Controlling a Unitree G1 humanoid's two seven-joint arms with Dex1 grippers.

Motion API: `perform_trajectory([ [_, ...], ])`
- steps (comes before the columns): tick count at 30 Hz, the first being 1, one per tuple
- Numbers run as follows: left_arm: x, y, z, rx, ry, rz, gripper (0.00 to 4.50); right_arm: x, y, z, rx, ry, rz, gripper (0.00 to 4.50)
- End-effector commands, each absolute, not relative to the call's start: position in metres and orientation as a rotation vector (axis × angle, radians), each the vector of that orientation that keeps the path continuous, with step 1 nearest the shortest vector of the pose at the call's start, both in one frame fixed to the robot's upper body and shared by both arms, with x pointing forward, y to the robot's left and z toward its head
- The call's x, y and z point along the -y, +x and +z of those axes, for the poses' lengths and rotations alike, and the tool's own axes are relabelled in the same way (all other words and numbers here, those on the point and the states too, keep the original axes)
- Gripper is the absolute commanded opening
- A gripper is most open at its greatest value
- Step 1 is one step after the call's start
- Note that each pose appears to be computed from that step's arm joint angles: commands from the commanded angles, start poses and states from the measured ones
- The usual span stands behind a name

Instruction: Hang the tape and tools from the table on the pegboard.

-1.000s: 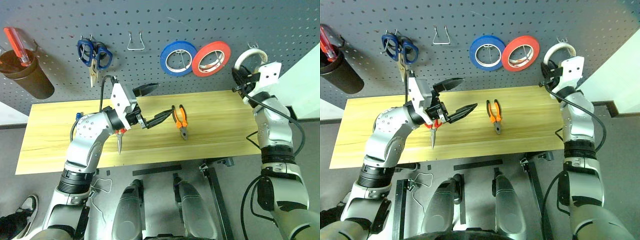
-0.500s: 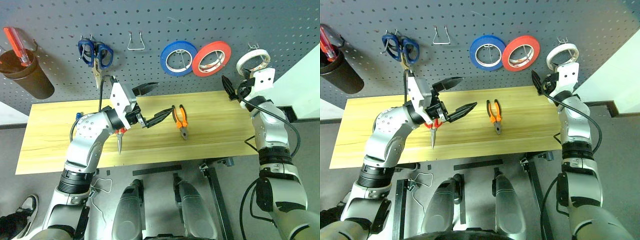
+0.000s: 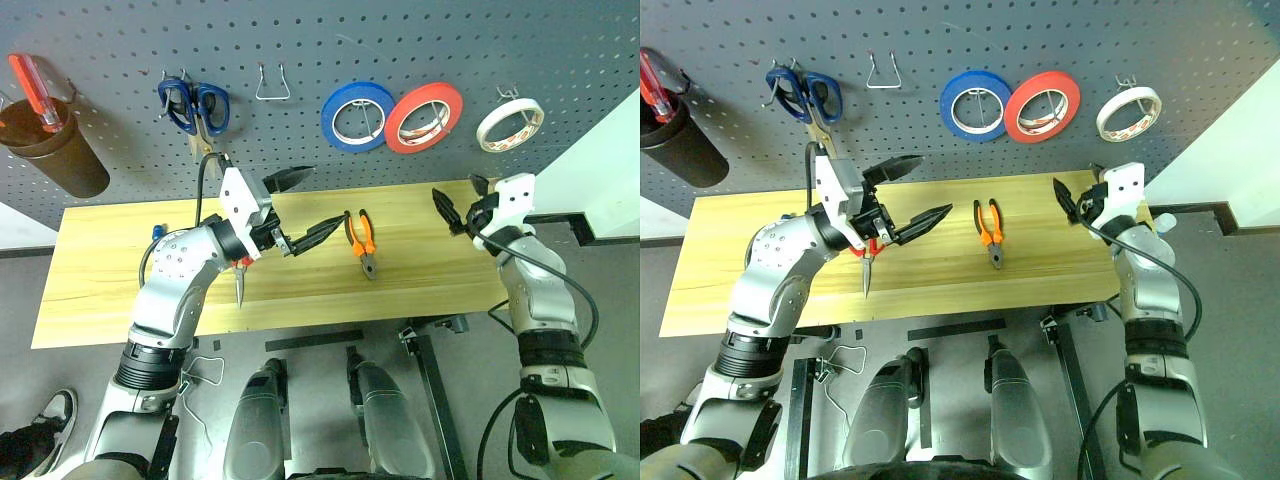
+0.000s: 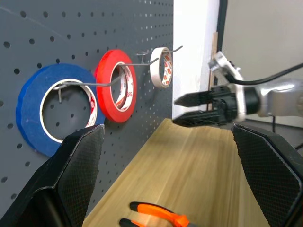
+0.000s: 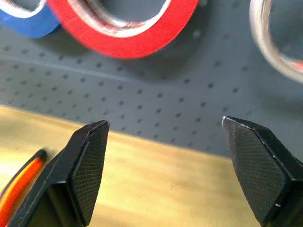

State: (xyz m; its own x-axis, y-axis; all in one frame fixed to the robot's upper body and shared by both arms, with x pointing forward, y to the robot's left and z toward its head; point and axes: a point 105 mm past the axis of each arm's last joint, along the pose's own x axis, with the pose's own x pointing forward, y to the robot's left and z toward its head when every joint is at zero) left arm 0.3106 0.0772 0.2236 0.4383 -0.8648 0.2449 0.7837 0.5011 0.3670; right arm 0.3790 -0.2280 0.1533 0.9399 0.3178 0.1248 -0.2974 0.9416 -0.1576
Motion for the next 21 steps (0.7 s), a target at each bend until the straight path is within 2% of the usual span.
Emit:
perform_trajectory([
  [1, -0.077, 0.303, 0.228, 0.468, 0.237, -1.034, 4.5, 0.214, 0.359, 0.15, 0.097, -0.133, 0.362, 3.99],
  [6, -0.083, 0.307, 0.195, 0.332, 0.312, -1.016, 4.5, 0.181, 0.334, 0.125, -0.094, -0.273, 0.35, 3.99],
  [10, -0.088, 0.301, 0.184, 0.284, 0.298, -1.018, 4.5, 0.15, 0.328, 0.128, -0.127, -0.246, 0.34, 3.99],
  [17, -0.095, 0.296, 0.174, 0.215, 0.29, -0.996, 4.5, 0.116, 0.34, 0.124, -0.149, -0.205, 0.365, 3.99],
  [21, -0.095, 0.292, 0.171, 0.17, 0.254, -0.973, 4.5, 0.115, 0.352, 0.117, -0.186, -0.192, 0.33, 3.99],
])
